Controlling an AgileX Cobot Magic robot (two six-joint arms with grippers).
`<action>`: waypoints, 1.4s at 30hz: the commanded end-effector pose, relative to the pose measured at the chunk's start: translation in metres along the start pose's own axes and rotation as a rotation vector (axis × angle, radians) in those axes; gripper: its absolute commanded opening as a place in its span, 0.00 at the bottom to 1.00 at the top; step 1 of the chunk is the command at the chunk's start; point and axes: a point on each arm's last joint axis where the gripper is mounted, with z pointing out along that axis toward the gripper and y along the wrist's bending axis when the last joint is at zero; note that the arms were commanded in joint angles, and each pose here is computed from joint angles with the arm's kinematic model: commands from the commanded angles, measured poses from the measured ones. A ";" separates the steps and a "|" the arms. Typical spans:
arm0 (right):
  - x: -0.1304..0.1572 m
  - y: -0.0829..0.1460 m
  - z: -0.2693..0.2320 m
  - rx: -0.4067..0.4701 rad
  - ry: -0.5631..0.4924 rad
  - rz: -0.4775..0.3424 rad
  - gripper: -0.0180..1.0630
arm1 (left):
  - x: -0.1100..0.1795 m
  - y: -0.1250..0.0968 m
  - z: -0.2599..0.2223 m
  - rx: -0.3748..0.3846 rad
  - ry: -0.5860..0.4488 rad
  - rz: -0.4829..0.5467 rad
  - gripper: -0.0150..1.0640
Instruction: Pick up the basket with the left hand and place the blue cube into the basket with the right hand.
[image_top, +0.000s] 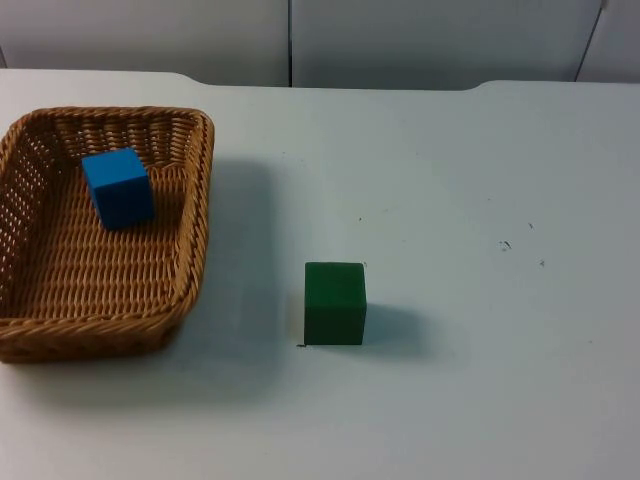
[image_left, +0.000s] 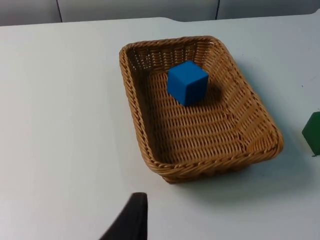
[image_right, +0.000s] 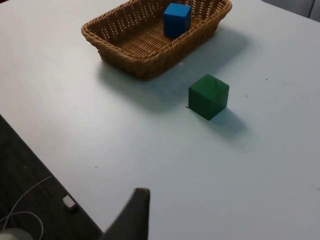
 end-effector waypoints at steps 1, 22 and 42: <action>0.001 0.000 0.001 -0.002 -0.005 0.001 0.99 | -0.001 0.001 0.000 -0.009 -0.015 -0.008 0.99; 0.001 0.000 0.001 -0.002 -0.005 0.001 0.99 | 0.000 0.002 0.000 -0.023 -0.011 -0.020 0.99; 0.001 0.000 0.001 -0.002 -0.005 0.001 0.99 | 0.000 0.006 0.000 -0.066 -0.011 -0.068 0.99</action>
